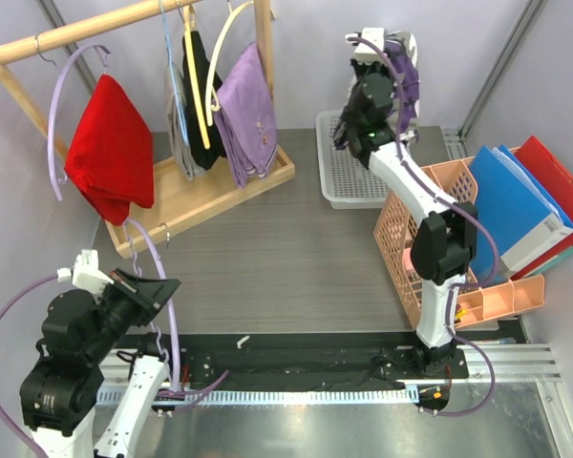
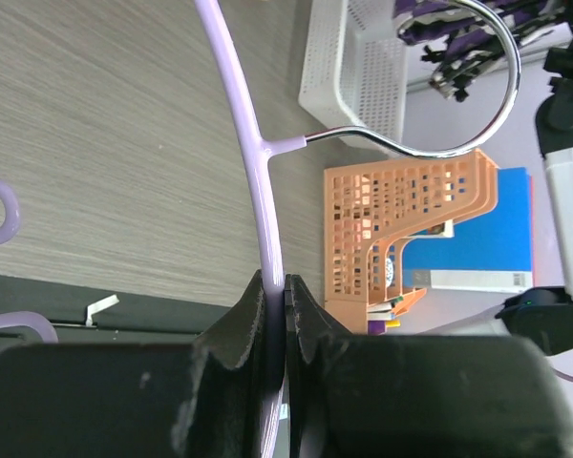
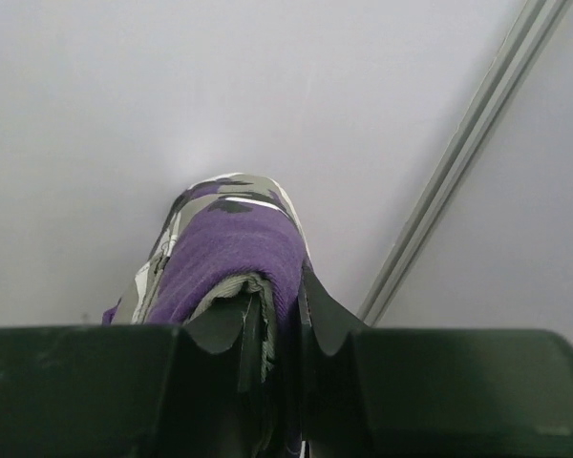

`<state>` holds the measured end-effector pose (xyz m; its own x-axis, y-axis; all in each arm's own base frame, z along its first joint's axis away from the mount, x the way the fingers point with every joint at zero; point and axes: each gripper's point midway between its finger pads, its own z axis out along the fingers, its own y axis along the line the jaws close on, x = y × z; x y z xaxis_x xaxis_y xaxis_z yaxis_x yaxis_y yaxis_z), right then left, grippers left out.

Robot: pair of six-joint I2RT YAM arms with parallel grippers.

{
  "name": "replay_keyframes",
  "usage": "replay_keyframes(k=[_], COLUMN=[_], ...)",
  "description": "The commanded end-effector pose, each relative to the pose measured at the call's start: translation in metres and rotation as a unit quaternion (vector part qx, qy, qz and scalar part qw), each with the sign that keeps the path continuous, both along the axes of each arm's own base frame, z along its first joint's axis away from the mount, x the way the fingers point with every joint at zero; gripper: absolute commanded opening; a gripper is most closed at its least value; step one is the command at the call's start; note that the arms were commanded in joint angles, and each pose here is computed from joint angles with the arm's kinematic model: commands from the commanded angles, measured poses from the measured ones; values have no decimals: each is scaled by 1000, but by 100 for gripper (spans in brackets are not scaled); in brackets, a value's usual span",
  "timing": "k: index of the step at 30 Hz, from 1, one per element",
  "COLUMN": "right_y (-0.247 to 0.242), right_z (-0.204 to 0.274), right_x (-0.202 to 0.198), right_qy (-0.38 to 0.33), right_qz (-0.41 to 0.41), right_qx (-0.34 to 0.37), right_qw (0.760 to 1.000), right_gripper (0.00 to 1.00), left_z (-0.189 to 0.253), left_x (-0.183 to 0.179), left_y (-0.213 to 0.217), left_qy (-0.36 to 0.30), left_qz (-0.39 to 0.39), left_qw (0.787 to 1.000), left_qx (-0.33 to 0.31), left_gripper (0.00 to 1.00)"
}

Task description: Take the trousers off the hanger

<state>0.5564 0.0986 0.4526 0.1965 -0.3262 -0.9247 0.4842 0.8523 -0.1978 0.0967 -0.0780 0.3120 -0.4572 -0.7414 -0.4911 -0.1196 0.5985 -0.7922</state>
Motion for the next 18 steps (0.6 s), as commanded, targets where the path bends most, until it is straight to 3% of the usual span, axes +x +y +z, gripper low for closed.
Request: replay_keyframes(k=[1,9,14,18], right_y=[-21,-100,-75,-40], right_z=[69,42,27,-12], right_x=[-1,31,40,57], right_qy=[-100,-57,-25,44], right_qz=[74,78,133,167], right_qx=[-40,-40,-61,-113], right_qw=[991,994,989,978], right_gripper=[1,1,1,1], left_z=[6,-1,-6,-4], left_x=[18,29,30,30], left_y=[-9,-12,-10,-10], left_qy=[-18,1,7,3], left_qz=[-26,-38,-38,-38], left_qw=[999,999,999,999], left_qx=[8,24,32,35], left_gripper=[0,0,0,0])
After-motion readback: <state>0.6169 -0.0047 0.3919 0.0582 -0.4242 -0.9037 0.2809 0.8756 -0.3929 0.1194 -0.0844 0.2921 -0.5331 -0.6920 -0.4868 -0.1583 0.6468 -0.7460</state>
